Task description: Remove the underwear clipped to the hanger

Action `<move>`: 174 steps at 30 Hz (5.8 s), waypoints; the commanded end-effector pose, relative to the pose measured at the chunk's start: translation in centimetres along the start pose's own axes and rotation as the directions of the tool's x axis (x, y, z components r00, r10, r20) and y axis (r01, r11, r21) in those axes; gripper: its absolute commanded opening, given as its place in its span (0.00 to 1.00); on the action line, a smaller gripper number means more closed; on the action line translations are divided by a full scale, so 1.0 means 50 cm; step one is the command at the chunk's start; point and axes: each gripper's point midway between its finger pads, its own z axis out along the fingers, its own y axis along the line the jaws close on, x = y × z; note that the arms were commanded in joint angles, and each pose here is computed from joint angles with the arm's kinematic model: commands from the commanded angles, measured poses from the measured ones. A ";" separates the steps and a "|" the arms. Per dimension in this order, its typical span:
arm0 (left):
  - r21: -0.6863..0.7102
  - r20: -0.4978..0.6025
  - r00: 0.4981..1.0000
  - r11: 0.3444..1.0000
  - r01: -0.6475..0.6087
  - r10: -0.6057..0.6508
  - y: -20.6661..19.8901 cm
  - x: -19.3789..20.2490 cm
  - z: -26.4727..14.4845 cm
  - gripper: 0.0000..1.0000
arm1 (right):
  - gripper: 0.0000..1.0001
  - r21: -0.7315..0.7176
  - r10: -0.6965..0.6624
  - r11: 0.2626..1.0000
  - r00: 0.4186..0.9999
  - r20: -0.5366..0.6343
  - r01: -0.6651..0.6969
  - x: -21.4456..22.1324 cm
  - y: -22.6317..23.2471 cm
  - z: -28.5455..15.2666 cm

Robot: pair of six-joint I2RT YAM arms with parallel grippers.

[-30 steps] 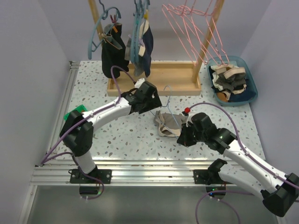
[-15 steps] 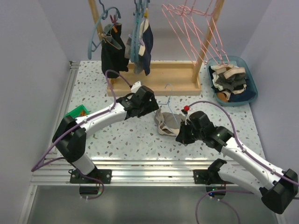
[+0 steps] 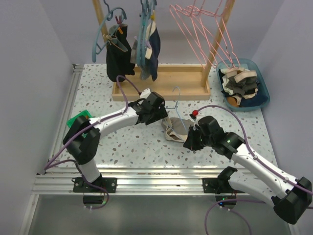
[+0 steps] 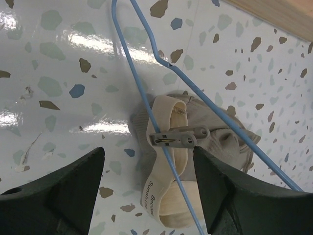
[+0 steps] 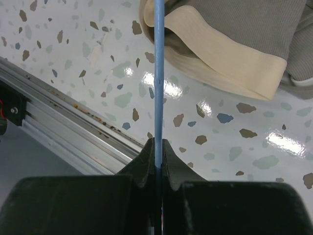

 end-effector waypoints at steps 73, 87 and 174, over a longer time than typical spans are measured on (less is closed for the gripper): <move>0.127 -0.218 0.868 0.869 0.478 -0.446 -0.008 0.019 0.016 0.64 | 0.00 0.041 -0.048 0.998 0.997 0.062 0.046 -0.028 -0.011 -0.026; 0.153 -0.176 0.874 0.864 0.480 -0.454 0.001 -0.011 0.008 0.00 | 0.00 0.047 -0.040 0.998 0.997 0.069 0.036 -0.030 -0.012 -0.027; -0.066 0.309 0.877 0.912 0.405 -0.367 0.510 -0.244 -0.330 1.00 | 0.00 0.260 -0.185 0.965 0.795 0.578 0.036 -0.792 0.107 -0.151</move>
